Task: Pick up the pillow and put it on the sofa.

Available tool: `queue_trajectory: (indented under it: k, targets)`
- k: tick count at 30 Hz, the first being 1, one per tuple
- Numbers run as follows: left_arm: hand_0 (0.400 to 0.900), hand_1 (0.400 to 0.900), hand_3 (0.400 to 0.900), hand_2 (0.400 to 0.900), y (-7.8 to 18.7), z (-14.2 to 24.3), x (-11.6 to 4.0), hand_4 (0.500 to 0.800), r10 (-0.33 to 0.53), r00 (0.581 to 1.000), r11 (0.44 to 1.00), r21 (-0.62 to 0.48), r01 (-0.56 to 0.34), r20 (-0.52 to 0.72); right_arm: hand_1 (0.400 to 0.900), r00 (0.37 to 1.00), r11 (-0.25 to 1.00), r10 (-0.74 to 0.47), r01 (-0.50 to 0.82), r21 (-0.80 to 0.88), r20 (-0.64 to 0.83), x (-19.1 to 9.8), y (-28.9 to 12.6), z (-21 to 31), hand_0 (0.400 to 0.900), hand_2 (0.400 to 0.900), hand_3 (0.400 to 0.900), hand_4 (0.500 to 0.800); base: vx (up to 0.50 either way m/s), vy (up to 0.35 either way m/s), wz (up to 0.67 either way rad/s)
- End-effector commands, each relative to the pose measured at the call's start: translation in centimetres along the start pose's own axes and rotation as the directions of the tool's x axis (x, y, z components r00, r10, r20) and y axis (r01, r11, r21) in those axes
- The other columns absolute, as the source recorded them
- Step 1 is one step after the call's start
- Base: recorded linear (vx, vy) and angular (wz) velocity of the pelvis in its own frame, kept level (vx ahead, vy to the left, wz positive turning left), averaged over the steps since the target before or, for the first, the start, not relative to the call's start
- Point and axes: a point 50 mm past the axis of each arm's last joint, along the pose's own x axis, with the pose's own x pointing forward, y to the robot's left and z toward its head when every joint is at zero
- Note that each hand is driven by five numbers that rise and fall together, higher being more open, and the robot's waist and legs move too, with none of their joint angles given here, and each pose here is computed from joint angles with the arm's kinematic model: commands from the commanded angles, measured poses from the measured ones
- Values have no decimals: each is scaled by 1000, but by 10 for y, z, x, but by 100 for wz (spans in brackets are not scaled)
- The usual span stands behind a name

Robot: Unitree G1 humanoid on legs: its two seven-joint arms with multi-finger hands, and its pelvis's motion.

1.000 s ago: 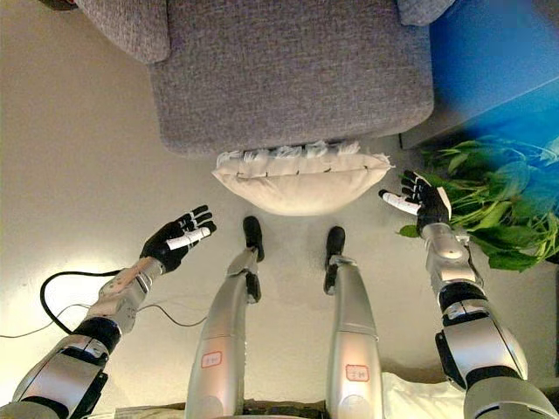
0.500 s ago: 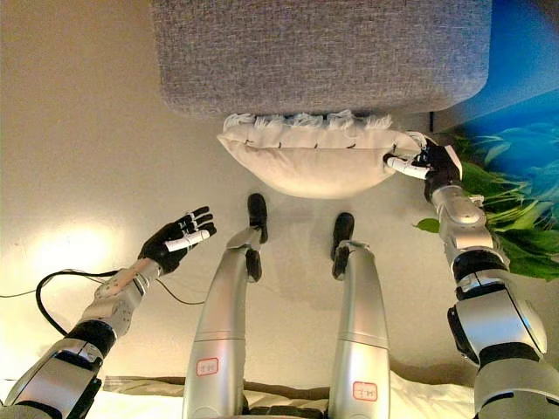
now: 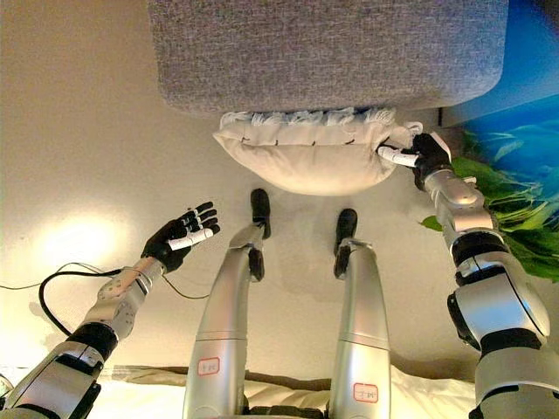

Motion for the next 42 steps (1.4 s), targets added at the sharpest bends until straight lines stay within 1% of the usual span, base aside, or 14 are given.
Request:
queue_trajectory:
  k: [1, 9, 21, 27, 29, 34, 36, 39, 42]
  targets:
    - [900, 900, 900, 900, -3, -6, -8, 800, 16, 998, 998, -57, -13, 67, 400, 981, 997, 80, -75, -33, 176, 5, -5, 57, 400, 400, 400, 500, -5, 34, 2]
    - [900, 900, 900, 900, -6, -3, -4, 800, 9, 997, 998, -70, -4, 78, 400, 982, 997, 67, -60, -48, 174, 7, -6, 64, 400, 400, 400, 500, -2, 14, 0]
    - [900, 900, 900, 900, -3, -1, -3, 800, 13, 998, 998, -63, -9, 62, 400, 994, 997, 28, -20, -74, 110, 6, -7, 47, 400, 400, 400, 500, -17, 3, -1]
    - [900, 900, 900, 900, 0, -6, -5, 800, 16, 1000, 999, -46, -16, 7, 400, 999, 997, 18, -15, -73, 49, 5, -5, 28, 400, 400, 400, 500, -18, 9, -3]
    - [900, 900, 900, 900, 0, -15, -7, 800, 22, 999, 998, -52, -24, -42, 400, 999, 994, 26, -24, -107, 23, 4, 0, 18, 400, 400, 400, 500, 16, 65, -9]
    - [900, 900, 900, 900, 2, -38, -16, 800, 45, 985, 997, -49, -53, -164, 400, 995, 973, 96, -97, -211, -12, 1, 15, 2, 400, 400, 400, 500, 36, 68, -11]
    - [900, 900, 900, 900, 4, -50, -23, 800, 56, 975, 996, -56, -70, -216, 400, 992, 954, 122, -129, -272, -41, -3, 19, -6, 400, 400, 400, 500, 76, 114, -19]
    - [900, 900, 900, 900, 7, -65, -34, 800, 65, 957, 994, -72, -88, -284, 400, 984, 931, 158, -176, -320, -83, -8, 24, -15, 400, 400, 400, 500, 83, 112, -19]
    - [900, 900, 900, 900, 8, -84, -48, 800, 74, 929, 990, -82, -111, -364, 400, 970, 898, 209, -240, -369, -124, -14, 33, -24, 400, 400, 400, 500, 119, 92, -18]
